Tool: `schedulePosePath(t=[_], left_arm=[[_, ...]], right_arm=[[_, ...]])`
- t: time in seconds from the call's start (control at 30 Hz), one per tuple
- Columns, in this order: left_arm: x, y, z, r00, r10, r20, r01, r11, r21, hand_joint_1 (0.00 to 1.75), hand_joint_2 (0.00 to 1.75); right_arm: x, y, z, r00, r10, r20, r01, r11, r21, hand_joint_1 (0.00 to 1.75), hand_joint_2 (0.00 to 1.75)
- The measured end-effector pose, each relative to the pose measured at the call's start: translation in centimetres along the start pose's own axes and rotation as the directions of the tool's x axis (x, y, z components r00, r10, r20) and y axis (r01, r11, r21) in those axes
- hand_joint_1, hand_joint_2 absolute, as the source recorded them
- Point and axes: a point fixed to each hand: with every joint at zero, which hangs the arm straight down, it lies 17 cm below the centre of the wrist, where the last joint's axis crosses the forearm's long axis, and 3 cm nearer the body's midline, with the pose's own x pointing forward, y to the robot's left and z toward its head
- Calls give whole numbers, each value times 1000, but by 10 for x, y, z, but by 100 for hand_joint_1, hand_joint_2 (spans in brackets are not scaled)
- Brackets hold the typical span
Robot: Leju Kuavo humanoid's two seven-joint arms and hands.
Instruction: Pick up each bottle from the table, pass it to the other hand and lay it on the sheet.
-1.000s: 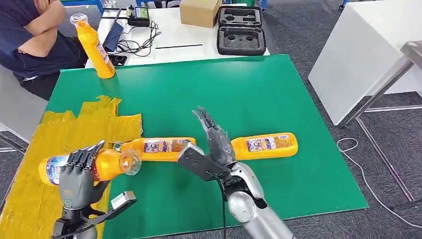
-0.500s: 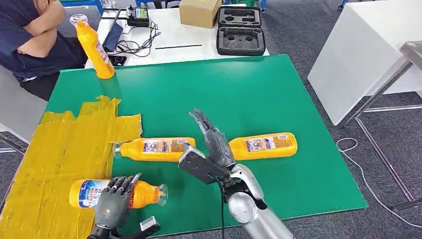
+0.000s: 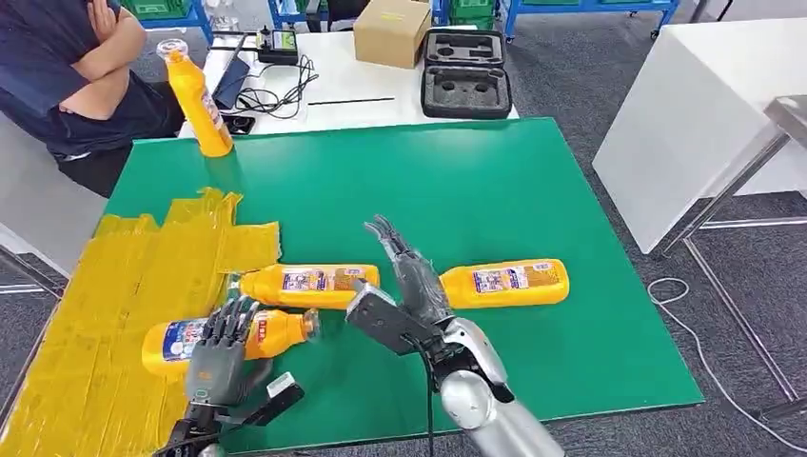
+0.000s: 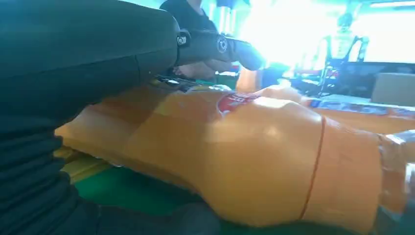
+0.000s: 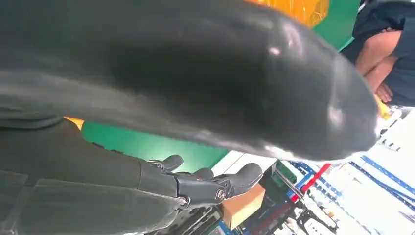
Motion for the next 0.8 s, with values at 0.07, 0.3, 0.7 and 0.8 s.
schedulePosePath(t=[0.07,0.3,0.7,0.8], left_arm=[[-4,0,-1,1000,11,-16,-11,1000,-1,0,0],[-5,-2,-1,1000,-2,7,2,1000,-15,0,0],[4,51,14,958,285,26,-286,948,140,0,0],[16,102,11,913,397,96,-408,875,261,0,0]], right_arm=[[0,-1,1,1000,5,-2,-5,1000,-4,0,0],[-2,1,4,1000,4,-8,-4,1000,-4,0,0],[-12,-4,13,1000,1,-12,-1,1000,-9,0,0],[-15,-18,20,999,-30,20,30,999,-38,0,0]])
